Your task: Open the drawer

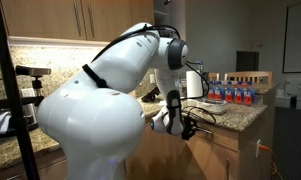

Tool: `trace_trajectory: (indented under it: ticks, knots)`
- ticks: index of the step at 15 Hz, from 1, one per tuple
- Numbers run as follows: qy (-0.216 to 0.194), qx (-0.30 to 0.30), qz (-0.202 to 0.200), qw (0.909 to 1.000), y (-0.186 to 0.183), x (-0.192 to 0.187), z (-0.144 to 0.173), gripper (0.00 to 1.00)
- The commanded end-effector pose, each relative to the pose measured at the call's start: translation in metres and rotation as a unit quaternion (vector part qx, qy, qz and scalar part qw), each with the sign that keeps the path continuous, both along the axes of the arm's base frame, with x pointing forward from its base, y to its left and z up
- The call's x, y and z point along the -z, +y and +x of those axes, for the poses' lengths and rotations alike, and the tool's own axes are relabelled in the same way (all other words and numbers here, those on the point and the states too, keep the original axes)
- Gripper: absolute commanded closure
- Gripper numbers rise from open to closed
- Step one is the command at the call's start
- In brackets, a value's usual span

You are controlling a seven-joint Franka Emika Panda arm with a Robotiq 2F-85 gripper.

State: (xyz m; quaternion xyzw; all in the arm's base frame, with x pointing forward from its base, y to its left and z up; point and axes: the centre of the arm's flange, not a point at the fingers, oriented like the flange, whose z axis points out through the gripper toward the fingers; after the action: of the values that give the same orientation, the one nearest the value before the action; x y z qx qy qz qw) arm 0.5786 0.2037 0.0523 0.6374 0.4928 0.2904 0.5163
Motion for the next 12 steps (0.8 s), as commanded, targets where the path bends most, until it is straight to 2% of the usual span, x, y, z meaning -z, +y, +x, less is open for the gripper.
trace_trajectory:
  ticks: [1, 12]
  knots:
    - [0.002, -0.034, -0.002, 0.9994, 0.011, -0.007, -0.054, 0.89]
    - [-0.012, -0.045, -0.006, 0.9989, 0.02, -0.002, -0.069, 0.89]
